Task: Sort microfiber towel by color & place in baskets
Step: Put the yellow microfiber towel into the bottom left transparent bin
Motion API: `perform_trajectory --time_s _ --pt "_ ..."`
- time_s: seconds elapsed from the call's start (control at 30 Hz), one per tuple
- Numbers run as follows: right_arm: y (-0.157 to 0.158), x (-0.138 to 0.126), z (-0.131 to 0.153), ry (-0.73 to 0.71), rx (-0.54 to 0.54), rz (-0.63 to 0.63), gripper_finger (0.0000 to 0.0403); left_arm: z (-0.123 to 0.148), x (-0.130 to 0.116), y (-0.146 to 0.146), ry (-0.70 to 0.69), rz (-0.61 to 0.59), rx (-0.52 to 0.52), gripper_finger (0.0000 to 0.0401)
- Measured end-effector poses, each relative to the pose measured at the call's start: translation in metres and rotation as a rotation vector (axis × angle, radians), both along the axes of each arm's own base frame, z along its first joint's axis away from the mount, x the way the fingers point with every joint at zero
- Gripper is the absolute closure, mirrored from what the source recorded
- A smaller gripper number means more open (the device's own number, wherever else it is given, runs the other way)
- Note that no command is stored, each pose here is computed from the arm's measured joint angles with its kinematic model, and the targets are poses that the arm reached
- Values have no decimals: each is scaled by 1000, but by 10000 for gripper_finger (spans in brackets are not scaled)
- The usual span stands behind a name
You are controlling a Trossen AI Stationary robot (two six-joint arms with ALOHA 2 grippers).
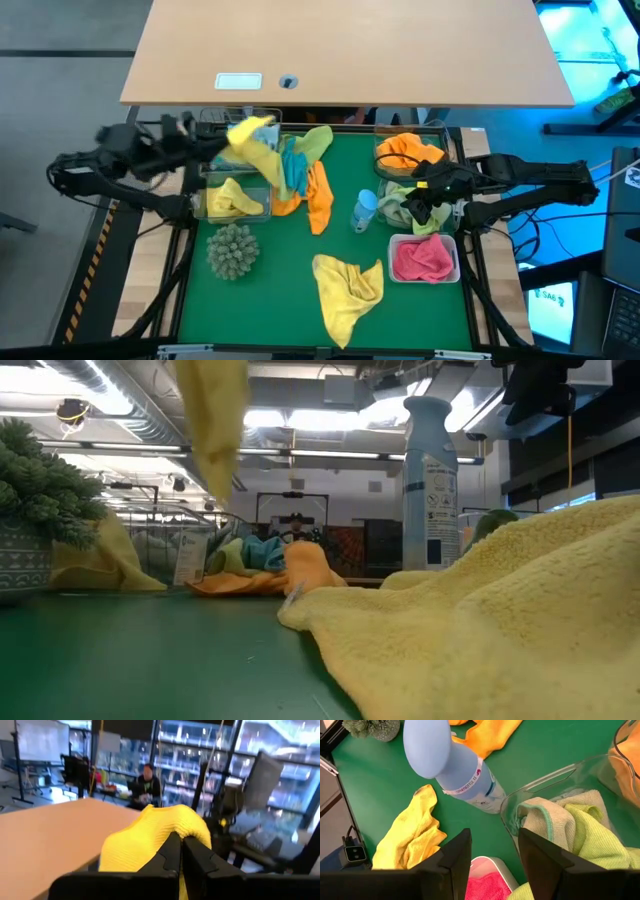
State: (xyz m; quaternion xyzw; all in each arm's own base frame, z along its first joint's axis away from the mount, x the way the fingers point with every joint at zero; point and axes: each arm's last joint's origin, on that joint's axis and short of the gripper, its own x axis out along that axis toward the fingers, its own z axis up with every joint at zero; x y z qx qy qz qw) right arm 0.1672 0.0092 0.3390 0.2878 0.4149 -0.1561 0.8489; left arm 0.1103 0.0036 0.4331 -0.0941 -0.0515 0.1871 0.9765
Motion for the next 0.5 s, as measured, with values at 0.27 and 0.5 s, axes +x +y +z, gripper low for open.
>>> perform_trajectory --time_s 0.27,0.5 --pt "0 0 0 0 0 0 240 10 -54 5 -148 28 -9 401" --pt "0 0 0 0 0 0 240 -9 -69 8 -3 59 -35 401"
